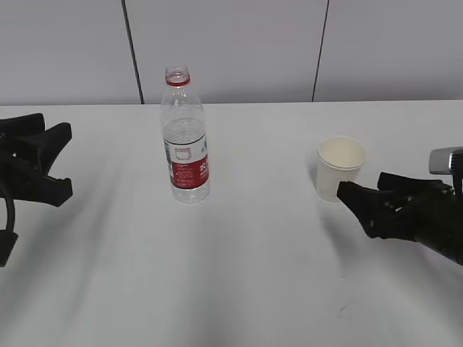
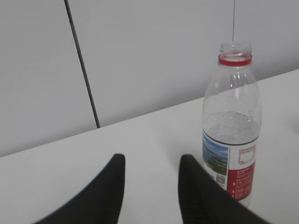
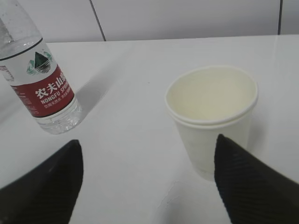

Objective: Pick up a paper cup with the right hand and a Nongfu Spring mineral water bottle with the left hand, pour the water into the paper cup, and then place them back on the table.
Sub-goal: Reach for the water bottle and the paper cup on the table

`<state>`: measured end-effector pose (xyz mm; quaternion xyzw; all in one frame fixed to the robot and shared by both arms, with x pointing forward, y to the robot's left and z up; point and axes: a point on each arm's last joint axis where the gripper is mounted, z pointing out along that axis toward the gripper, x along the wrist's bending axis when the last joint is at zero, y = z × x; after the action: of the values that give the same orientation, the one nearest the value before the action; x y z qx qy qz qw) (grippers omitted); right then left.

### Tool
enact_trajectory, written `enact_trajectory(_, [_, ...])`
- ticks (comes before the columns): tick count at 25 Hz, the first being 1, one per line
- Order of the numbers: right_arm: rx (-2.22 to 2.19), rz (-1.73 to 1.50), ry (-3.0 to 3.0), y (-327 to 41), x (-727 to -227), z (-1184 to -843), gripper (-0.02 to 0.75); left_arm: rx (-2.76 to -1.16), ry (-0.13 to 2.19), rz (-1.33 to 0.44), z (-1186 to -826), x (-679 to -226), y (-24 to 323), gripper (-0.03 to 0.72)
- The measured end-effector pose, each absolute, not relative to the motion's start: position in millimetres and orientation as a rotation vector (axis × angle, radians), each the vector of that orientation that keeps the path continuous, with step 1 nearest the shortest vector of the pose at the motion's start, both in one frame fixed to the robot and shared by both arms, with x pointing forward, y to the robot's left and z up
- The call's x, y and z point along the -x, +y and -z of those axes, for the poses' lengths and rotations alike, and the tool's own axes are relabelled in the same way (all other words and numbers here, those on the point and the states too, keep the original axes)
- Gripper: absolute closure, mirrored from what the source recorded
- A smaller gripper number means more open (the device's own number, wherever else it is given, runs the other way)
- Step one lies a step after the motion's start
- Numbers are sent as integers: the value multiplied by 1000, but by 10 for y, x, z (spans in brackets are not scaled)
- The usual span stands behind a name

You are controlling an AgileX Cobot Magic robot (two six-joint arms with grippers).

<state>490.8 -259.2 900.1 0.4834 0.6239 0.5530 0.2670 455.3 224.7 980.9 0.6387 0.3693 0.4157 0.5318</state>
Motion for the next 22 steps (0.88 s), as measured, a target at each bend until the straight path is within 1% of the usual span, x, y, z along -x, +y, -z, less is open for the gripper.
enact_trajectory(6, [-1214, -1453, 1709, -2591, -5063, -8959, 85, -1513, 875, -992, -9759, -4589, 2233, 449])
enact_trajectory(15, [-1365, -1320, 1740, -2662, -5202, -8473, 85, -1496, 864, -999, -9770, -4593, 2230, 449])
enact_trajectory(18, [-1371, -1314, 1745, -2664, -5282, -8387, 85, -1491, 861, -1001, -9775, -4593, 2230, 449])
enact_trajectory(22, [-1342, -1321, 1733, -2663, -5383, -8386, 85, -1490, 861, -1001, -9776, -4593, 2230, 449])
